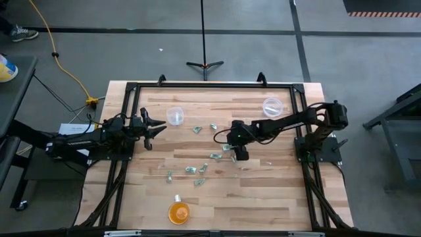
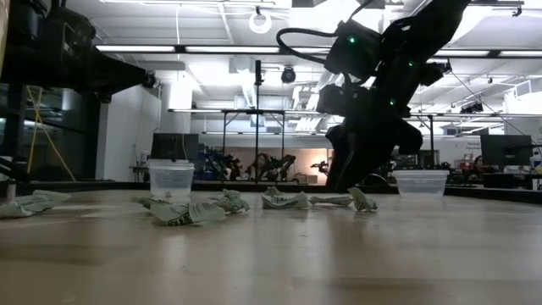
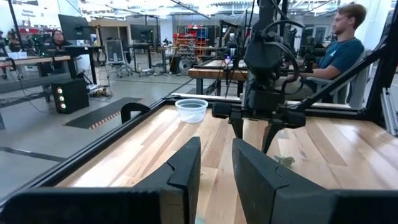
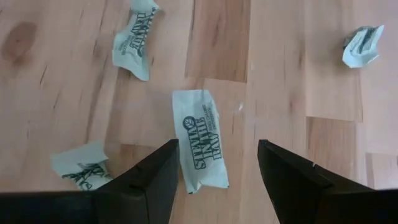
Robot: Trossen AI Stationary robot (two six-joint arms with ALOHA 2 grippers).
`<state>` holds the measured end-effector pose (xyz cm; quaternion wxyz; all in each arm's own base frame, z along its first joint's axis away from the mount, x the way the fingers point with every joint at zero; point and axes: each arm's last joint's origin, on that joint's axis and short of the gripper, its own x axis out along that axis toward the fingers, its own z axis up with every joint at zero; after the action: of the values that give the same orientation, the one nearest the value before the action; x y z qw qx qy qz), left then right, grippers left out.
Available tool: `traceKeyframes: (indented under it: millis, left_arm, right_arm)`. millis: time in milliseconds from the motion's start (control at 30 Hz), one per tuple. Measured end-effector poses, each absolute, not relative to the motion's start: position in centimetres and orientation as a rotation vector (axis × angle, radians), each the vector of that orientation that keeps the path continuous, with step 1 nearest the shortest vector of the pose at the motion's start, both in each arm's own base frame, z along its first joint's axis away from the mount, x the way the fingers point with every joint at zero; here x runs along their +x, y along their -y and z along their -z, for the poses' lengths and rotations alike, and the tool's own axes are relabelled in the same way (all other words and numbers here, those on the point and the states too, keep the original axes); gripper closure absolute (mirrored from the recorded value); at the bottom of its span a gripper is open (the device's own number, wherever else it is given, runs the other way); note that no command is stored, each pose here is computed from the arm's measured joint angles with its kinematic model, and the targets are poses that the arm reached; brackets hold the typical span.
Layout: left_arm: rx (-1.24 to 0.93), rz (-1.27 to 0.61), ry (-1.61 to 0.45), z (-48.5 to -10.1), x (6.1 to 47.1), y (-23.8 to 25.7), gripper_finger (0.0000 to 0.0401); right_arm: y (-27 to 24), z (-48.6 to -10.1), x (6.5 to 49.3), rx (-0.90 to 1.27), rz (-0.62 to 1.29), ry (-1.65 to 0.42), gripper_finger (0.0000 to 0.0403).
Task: Pick and place items into bin
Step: Put the stevia packet into the right transparent bin
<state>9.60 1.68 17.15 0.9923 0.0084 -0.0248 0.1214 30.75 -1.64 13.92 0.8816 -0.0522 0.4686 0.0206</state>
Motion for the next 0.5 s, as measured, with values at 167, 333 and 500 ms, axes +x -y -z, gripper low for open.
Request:
traceKeyframes:
  millis: [167,333,500]
  left_arm:
    - [0.022,-0.243,0.049,-17.1,9.6,-1.7,0.0275]
    - [0.023,-0.243,0.049,-17.2,9.6,-1.7,0.0274]
    - [0.023,-0.243,0.048,-17.1,9.6,-1.7,0.0274]
  right_arm:
    - [1.6,-12.7,30.9,-0.106,-0.063,-1.015,0.0194]
    - [1.6,-12.2,31.0,-0.106,-0.043,-1.027,0.0195]
    - [1.7,-12.1,31.0,-0.092,-0.031,-1.030,0.0196]
